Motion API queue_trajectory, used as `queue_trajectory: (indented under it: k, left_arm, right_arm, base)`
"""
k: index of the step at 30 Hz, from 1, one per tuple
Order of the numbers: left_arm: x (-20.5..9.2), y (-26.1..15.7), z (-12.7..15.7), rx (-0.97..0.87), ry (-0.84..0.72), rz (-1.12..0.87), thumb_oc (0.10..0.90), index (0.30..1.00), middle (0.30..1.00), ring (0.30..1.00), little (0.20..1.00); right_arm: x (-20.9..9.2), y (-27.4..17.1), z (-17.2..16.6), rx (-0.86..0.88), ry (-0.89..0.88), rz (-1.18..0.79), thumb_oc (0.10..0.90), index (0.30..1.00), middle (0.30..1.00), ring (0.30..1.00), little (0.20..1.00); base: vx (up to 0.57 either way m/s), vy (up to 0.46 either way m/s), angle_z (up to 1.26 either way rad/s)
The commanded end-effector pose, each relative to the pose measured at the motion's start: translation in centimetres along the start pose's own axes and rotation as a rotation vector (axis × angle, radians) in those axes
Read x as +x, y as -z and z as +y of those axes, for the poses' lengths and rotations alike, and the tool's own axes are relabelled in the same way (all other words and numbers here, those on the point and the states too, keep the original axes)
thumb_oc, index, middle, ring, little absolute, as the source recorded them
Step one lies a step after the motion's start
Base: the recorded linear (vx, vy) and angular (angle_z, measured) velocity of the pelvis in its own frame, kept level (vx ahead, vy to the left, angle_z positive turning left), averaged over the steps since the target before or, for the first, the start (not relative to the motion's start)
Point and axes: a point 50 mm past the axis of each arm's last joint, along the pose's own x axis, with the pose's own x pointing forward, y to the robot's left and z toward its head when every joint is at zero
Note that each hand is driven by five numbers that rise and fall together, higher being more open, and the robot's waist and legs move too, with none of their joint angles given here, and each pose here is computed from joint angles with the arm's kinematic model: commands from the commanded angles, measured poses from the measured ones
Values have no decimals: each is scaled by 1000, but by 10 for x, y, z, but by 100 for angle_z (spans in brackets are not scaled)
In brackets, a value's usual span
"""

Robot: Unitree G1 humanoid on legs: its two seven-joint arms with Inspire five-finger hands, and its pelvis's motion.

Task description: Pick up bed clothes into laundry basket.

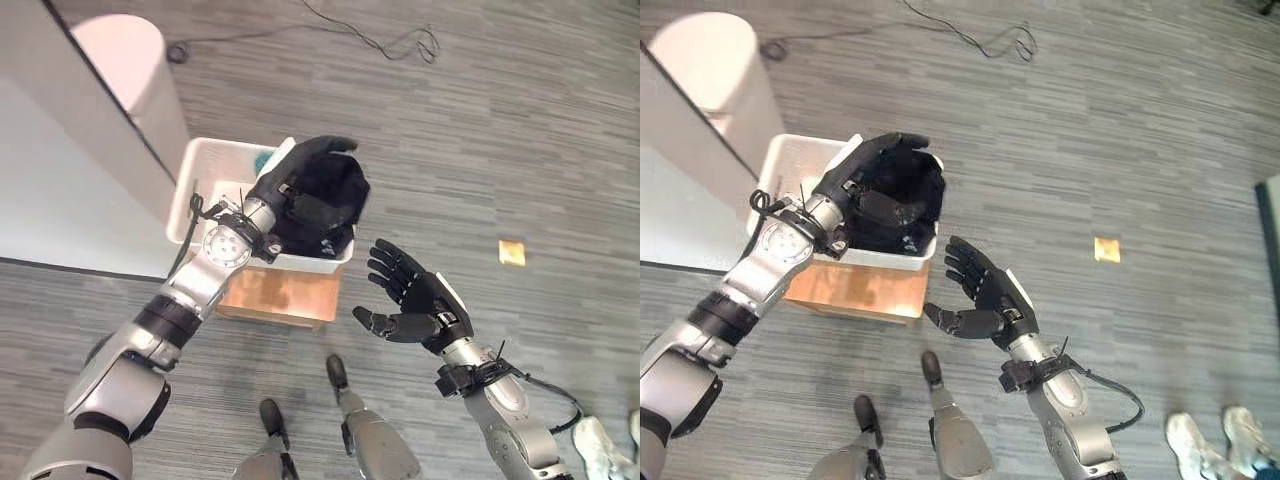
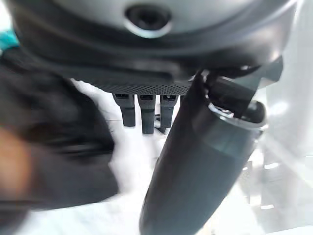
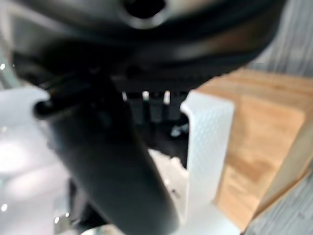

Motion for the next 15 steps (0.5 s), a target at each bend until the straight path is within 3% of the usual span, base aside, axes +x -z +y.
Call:
queue_trajectory:
  k: [1, 8, 9, 11, 12, 15]
  left_arm:
    - [11, -37, 24, -33, -50, -218, 800, 900, 900, 900, 900]
    - [-59, -5, 22, -383, -125, -215, 800, 900, 900, 900, 900]
    - [-84, 15, 16, -461, -155, -152, 800, 900, 900, 900, 900]
    - [-97, 27, 10, -496, -169, -102, 800, 900, 900, 900, 900]
    - [-124, 51, -1, -575, -229, 2, 800, 900, 900, 900, 900]
    - [-146, 76, -17, -700, -301, 100, 800, 900, 900, 900, 900]
  right_arm:
    - [-7, -30, 1, -46, -28, -165, 800, 900, 900, 900, 900]
    - [-12, -28, -4, -54, 2, -155, 800, 900, 900, 900, 900]
    - [-16, -24, -7, -50, 19, -136, 800, 900, 900, 900, 900]
    - [-19, -22, -9, -56, 28, -122, 800, 900, 900, 900, 900]
    - [-26, -15, -14, -70, 61, -81, 800, 900, 900, 900, 900]
    - [-35, -5, -18, -56, 96, -34, 800, 900, 900, 900, 900]
  base:
    - [31, -14, 54]
    - [37, -16, 25]
    - [20, -22, 15]
    - [18, -22, 22]
    - [9, -23, 29]
    - [10, -25, 18]
